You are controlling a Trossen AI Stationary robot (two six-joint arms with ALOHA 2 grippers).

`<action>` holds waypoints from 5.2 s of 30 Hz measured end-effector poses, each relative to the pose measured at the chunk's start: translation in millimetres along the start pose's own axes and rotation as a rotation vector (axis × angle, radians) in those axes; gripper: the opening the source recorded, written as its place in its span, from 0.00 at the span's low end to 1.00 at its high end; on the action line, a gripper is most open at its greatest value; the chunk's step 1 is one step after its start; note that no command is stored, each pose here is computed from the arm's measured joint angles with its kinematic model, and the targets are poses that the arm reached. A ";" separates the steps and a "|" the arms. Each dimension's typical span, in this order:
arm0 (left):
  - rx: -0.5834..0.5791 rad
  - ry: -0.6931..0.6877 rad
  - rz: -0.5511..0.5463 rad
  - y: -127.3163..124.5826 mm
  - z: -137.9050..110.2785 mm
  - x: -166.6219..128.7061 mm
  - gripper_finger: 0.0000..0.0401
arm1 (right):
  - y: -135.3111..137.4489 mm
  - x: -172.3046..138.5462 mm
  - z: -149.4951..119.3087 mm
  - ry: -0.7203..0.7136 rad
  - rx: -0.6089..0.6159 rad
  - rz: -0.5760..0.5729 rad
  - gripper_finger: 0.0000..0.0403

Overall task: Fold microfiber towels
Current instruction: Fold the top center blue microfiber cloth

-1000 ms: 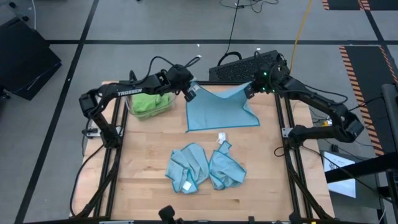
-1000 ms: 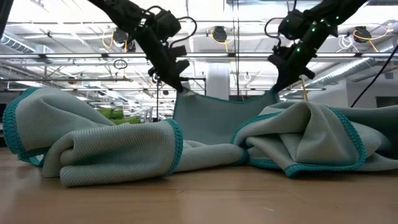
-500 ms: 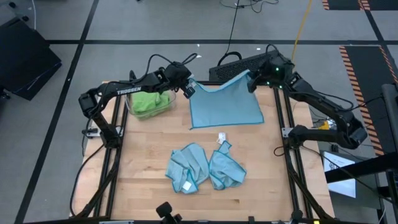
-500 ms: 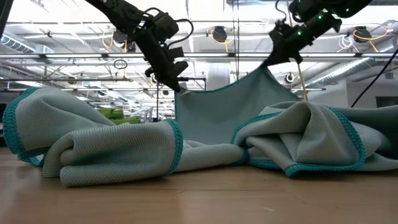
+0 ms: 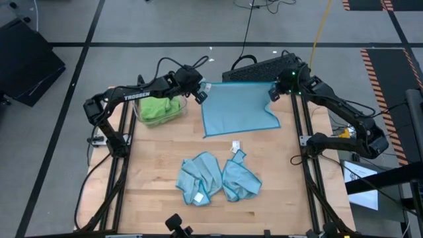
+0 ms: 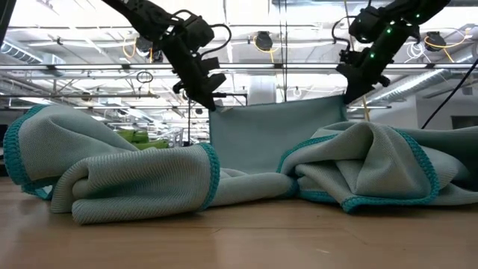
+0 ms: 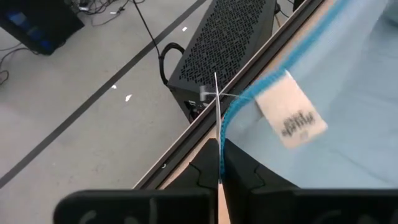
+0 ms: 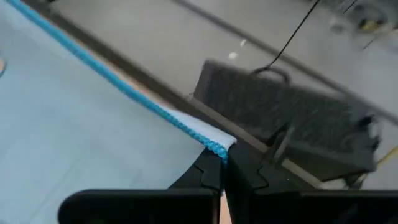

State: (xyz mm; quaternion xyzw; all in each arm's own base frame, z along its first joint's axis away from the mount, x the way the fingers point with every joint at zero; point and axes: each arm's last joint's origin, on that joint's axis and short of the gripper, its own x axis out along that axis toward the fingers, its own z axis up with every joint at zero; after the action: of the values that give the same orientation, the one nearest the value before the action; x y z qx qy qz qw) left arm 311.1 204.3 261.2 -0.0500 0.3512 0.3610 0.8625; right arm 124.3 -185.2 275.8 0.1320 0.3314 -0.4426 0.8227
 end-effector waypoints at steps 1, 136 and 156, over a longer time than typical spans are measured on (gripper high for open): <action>0.000 0.000 -0.004 0.0 0.0 0.0 0.01 | -0.6 -0.1 3.4 -0.035 -0.014 -0.016 0.00; 0.116 0.450 -0.510 -55.2 -62.3 -0.2 0.41 | 61.8 24.9 -145.1 0.755 0.474 0.588 0.59; 0.001 0.048 -0.450 -94.5 -22.2 -32.7 0.26 | 71.1 48.0 -67.0 0.586 0.464 0.465 0.37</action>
State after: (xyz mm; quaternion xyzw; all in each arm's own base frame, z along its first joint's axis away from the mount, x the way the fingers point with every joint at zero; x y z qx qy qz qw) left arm 344.5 108.2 249.8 -0.1355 0.3518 0.1582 0.9126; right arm 172.2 -141.0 188.6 0.5044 0.4038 -0.2523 0.7203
